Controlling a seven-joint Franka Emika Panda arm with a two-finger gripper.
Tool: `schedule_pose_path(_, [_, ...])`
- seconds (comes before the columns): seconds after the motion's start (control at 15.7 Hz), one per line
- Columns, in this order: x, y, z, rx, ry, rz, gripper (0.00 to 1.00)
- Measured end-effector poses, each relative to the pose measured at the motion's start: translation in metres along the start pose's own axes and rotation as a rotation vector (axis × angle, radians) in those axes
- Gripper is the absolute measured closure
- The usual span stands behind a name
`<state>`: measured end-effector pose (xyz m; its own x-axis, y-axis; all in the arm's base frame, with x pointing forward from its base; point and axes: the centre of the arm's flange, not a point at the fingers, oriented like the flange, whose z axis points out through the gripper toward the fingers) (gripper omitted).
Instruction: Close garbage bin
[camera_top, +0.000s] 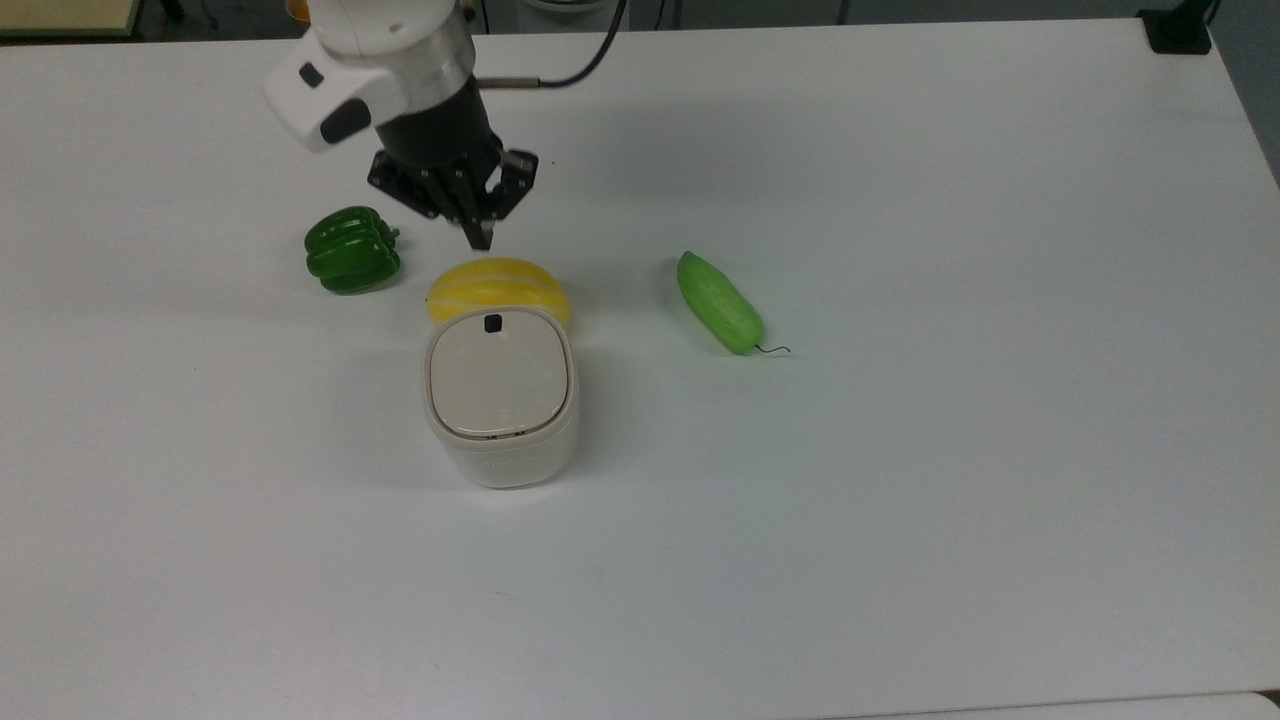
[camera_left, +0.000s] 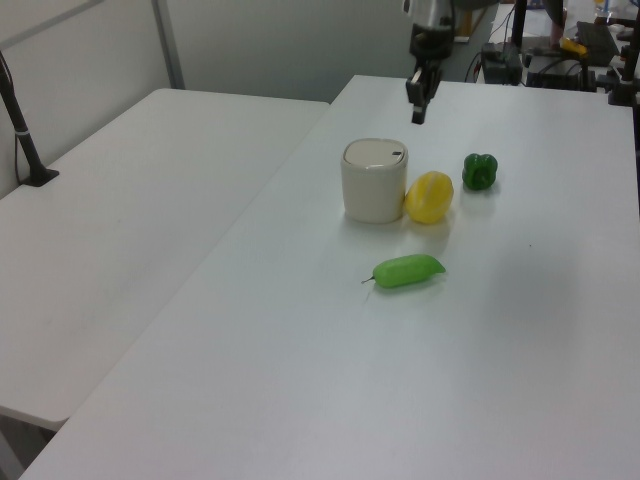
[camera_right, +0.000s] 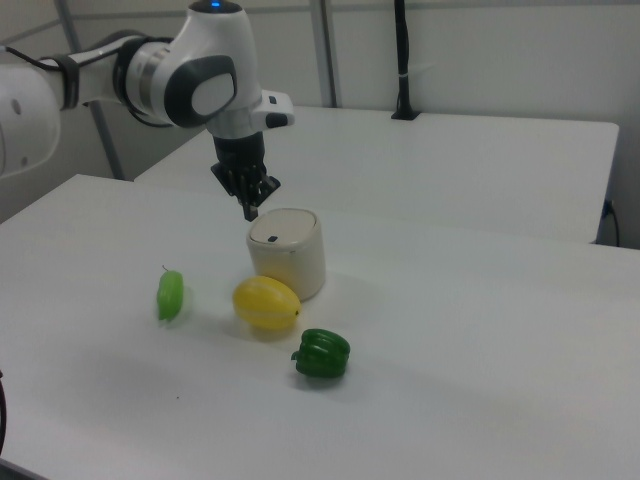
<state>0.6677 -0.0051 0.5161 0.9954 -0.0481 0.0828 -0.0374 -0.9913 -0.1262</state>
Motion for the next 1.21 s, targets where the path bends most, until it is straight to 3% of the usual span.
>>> schedule_pose_path(0.26, [-0.029,0.006,-0.036,0.012,-0.086,0.008,1.0])
schedule_pose_path(0.51, [-0.057,0.013,-0.063,0.019,-0.109,0.017,0.96])
schedule_pose_path(0.89, [-0.089,0.019,-0.082,0.029,-0.145,0.034,0.39])
schedule_pose_path(1.09, [-0.096,0.029,-0.087,-0.03,-0.172,0.036,0.07])
schedule_pose_path(1.21, [-0.096,0.031,-0.09,-0.051,-0.168,0.036,0.0])
